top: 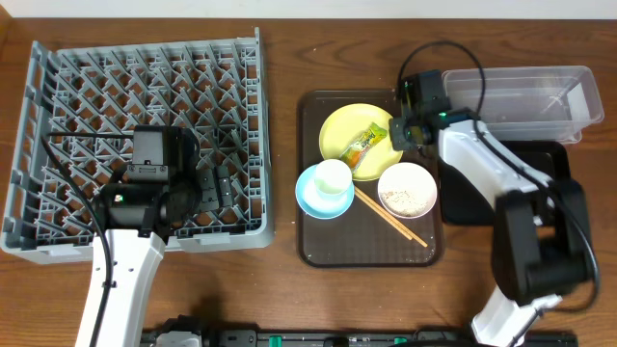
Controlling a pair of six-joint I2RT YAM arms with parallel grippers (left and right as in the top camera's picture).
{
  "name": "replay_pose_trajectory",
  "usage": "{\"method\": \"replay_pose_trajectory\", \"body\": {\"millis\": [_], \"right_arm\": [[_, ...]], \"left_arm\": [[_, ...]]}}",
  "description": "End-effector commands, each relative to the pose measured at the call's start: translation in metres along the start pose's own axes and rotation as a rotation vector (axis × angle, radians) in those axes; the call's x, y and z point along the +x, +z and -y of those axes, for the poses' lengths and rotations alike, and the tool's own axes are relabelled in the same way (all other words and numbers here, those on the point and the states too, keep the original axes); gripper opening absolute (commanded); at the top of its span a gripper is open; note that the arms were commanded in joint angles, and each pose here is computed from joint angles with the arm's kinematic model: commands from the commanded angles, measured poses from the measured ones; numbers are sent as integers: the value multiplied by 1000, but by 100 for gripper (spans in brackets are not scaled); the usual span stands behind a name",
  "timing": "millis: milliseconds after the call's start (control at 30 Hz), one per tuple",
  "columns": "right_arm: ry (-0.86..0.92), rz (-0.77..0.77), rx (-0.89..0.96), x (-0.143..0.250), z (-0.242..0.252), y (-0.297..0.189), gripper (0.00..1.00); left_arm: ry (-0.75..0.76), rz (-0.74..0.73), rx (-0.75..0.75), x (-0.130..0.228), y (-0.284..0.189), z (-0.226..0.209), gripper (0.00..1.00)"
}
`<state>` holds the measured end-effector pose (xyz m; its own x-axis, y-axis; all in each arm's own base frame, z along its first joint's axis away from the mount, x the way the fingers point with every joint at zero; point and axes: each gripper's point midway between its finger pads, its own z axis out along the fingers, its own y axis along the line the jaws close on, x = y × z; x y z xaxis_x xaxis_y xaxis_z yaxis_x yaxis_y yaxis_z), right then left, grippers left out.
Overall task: Sort waste into correct bins and load items into the dishwasher rack
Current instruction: 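Grasp the tissue with the right gripper and drop it into the clear bin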
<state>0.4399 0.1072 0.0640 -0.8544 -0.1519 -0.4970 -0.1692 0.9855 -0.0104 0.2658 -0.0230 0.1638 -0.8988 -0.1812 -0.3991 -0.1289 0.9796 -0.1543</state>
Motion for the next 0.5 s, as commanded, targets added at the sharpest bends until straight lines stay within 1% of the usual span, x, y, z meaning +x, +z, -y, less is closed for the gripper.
{"method": "replay_pose_trajectory", "body": {"millis": [0, 133, 200, 333, 400, 467], "right_arm": [[18, 173, -4, -40, 5, -62, 2], [68, 299, 54, -63, 34, -111, 5], [106, 336, 128, -67, 60, -127, 7], [176, 336, 257, -62, 105, -133, 8], [205, 319, 289, -57, 123, -129, 8], [233, 299, 311, -52, 139, -124, 11]], "left_arm": [[3, 19, 4, -6, -5, 2, 91], [3, 19, 4, -6, -5, 2, 90], [3, 19, 4, -6, -5, 2, 90], [3, 19, 4, -6, -5, 2, 90], [3, 19, 4, -6, -5, 2, 91], [3, 19, 4, -6, -5, 2, 90]]}}
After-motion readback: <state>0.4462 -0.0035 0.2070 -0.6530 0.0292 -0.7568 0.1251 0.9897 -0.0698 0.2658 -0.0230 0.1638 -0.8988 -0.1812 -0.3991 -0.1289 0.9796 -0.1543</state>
